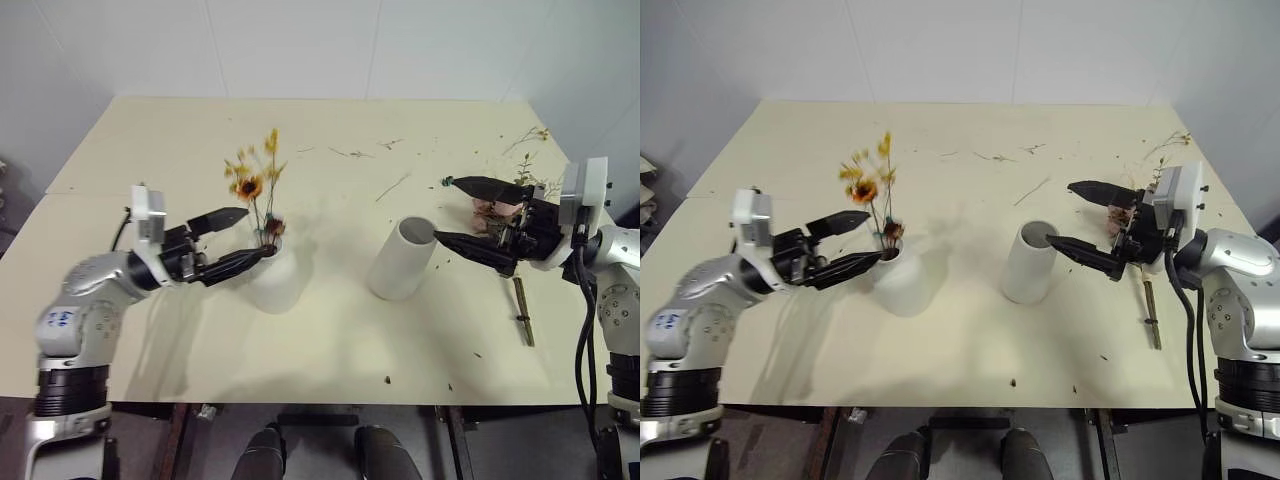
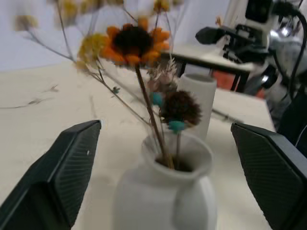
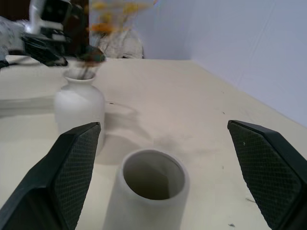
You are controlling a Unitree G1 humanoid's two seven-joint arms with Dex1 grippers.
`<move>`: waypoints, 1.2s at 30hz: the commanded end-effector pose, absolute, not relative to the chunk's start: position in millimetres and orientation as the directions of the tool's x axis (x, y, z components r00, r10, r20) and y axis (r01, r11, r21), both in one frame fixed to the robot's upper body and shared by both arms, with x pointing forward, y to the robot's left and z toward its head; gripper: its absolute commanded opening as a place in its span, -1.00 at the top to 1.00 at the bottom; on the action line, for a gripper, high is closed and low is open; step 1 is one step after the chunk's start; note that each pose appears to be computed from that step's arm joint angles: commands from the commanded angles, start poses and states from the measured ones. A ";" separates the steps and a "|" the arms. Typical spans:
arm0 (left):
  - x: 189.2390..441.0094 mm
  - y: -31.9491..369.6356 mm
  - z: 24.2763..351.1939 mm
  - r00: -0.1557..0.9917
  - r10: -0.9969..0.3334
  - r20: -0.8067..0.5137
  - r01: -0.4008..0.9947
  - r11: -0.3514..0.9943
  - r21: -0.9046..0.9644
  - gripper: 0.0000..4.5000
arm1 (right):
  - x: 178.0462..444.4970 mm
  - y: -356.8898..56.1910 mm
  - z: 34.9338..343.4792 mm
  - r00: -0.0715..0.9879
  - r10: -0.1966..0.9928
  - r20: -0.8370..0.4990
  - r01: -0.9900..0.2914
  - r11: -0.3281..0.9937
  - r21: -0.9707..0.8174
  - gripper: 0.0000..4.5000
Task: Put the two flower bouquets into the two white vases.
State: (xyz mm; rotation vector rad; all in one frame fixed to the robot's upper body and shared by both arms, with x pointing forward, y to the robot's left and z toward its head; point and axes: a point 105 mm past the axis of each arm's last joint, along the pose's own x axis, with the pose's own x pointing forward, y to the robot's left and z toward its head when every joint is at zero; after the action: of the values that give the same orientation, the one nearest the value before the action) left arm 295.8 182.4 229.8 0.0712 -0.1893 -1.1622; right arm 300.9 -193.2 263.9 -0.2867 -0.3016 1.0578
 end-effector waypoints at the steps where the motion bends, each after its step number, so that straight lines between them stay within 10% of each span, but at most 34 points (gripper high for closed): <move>1: 285.3 201.3 251.6 0.377 -0.924 0.056 0.888 0.378 0.262 -0.99 | 308.2 -228.7 273.3 0.595 0.802 0.044 -0.743 0.570 -0.351 -1.00; 6: 269.8 202.8 274.6 0.301 -0.954 0.000 0.911 0.288 0.296 -0.99 | 330.5 -290.1 254.3 0.798 0.561 -0.221 -0.602 0.756 -0.256 -1.00; 13: 254.0 191.7 291.3 0.238 -0.970 0.047 0.915 0.241 0.325 -0.99 | 332.7 -348.0 216.3 0.790 0.310 -0.529 -0.426 0.898 -0.108 -1.00; 30: 242.0 184.1 290.9 0.293 -0.941 0.170 0.889 0.334 0.312 -0.99 | 346.5 -333.7 154.7 0.558 0.261 -0.788 -0.297 0.949 0.103 -1.00; 36: 241.6 181.7 288.0 0.304 -0.937 0.171 0.886 0.344 0.310 -1.00 | 348.4 -332.2 147.2 0.523 0.230 -0.820 -0.333 0.942 0.052 -0.29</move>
State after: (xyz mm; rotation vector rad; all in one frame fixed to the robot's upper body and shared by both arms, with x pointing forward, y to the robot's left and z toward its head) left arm 250.1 184.0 277.6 0.1399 -0.2875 -1.2078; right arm 348.9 -334.3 151.5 -0.1262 0.9456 0.3260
